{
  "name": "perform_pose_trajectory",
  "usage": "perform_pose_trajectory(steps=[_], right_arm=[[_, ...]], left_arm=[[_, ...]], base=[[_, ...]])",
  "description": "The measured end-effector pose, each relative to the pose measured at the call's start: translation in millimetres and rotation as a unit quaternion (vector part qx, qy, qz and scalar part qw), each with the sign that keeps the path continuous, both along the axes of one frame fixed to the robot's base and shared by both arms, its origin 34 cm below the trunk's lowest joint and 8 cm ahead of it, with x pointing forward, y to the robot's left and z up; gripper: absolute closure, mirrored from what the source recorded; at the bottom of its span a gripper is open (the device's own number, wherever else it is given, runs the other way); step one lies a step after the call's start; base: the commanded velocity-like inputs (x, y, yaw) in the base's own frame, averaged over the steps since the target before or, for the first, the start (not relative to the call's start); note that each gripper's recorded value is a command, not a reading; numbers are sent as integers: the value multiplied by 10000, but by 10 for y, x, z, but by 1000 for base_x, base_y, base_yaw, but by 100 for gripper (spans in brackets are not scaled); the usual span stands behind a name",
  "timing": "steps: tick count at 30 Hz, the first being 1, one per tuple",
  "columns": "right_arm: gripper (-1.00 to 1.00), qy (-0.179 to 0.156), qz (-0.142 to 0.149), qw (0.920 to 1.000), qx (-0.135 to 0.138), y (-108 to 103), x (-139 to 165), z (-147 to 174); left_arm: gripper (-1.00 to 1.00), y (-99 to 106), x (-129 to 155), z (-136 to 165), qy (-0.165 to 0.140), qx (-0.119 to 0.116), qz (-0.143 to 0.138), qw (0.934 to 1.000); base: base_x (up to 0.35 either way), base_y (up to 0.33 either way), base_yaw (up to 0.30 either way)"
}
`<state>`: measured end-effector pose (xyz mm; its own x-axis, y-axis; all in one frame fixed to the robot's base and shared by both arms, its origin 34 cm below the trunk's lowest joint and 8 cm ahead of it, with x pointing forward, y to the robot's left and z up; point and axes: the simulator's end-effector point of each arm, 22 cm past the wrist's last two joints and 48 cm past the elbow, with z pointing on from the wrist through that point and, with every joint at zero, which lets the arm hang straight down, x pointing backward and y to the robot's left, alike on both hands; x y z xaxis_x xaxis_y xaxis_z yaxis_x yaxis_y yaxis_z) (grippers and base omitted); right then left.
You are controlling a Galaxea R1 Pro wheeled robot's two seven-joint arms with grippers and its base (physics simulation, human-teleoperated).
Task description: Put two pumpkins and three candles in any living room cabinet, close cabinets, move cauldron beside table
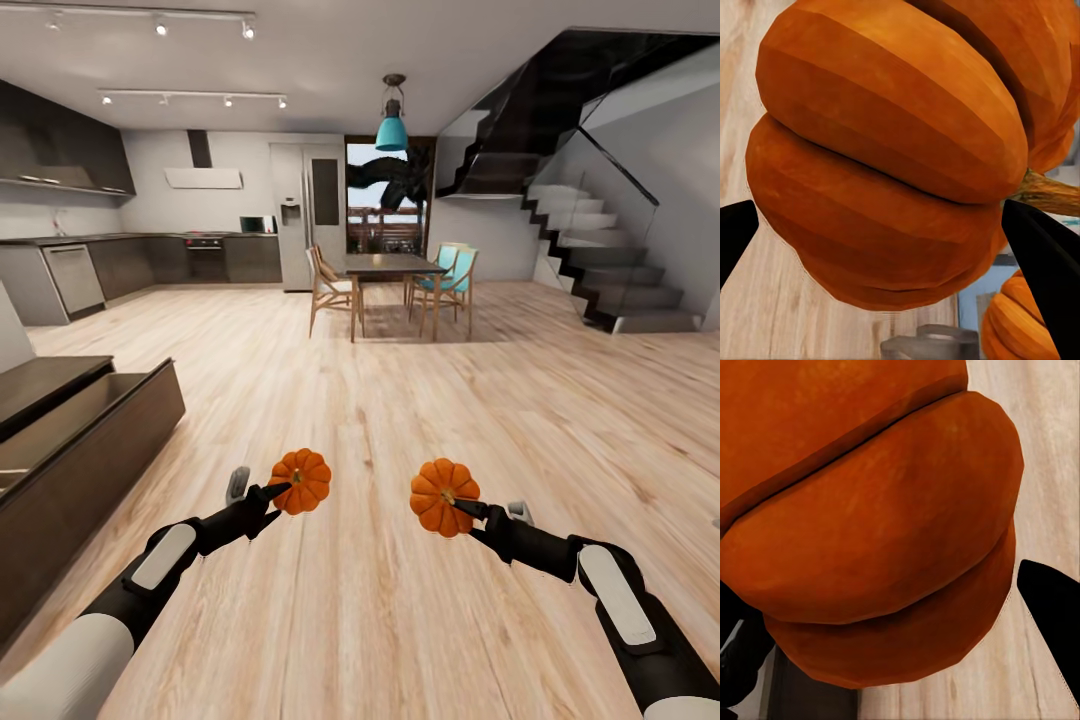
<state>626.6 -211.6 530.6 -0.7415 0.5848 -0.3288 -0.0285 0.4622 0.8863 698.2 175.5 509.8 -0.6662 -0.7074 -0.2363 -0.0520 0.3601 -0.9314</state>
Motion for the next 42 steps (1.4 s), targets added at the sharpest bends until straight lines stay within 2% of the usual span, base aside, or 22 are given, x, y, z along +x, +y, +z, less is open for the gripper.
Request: perform_pose_trajectory(steps=[32,42], right_arm=[[100,2,-4,10000,-53,-9,1,-13],[100,-1,-4,10000,-39,-5,3,-8]], left_arm=[[100,20,0,0,2,-4,7,10000],[100,12,3,12,-14,-5,5,10000]], base=[[337,0,0],[337,0,182]])
